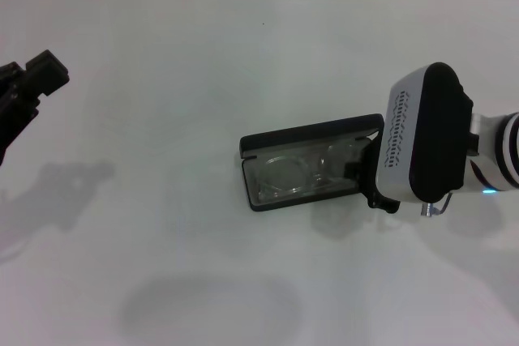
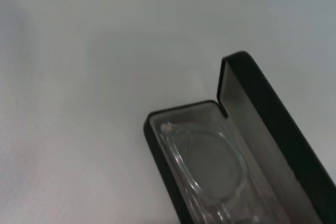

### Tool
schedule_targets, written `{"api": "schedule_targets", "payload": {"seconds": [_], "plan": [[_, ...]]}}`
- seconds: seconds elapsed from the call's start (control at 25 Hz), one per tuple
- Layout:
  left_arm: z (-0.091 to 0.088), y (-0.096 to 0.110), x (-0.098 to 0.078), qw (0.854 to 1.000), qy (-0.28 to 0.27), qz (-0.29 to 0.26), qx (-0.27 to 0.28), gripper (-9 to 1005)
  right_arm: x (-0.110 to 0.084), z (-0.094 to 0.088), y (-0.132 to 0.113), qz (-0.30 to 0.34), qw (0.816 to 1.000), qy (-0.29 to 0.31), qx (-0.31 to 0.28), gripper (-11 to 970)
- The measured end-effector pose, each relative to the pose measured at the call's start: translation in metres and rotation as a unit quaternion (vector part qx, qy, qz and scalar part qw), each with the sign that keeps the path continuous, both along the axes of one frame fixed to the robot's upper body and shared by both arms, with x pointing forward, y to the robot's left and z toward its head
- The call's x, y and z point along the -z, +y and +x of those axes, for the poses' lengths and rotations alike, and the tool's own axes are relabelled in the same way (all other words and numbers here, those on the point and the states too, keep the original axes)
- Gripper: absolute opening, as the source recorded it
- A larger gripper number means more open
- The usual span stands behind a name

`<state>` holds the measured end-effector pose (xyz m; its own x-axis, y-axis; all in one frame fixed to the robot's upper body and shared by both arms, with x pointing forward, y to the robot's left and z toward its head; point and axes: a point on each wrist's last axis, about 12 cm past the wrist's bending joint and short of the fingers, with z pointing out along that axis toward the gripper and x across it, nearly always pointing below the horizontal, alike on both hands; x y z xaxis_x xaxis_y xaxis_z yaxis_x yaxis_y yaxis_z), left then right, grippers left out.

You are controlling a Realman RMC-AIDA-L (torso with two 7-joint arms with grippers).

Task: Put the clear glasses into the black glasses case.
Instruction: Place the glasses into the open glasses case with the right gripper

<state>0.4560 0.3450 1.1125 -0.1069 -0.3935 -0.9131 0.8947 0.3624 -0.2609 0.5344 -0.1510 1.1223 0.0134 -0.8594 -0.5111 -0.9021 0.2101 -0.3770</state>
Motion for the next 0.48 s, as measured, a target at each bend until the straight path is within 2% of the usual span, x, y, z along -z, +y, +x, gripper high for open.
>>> {"api": "schedule_targets", "payload": {"seconds": [0.2, 0.48], "plan": [[-0.001, 0.001, 0.001, 1.0, 0.001, 0.0, -0.001, 61, -0.007, -0.006, 0.002, 0.011, 1.0, -0.001, -0.008, 25], [-0.002, 0.001, 0.001, 1.0, 0.003, 0.0, -0.002, 61, -0.022, -0.025, 0.006, 0.027, 0.999, -0.007, -0.025, 25]]}}
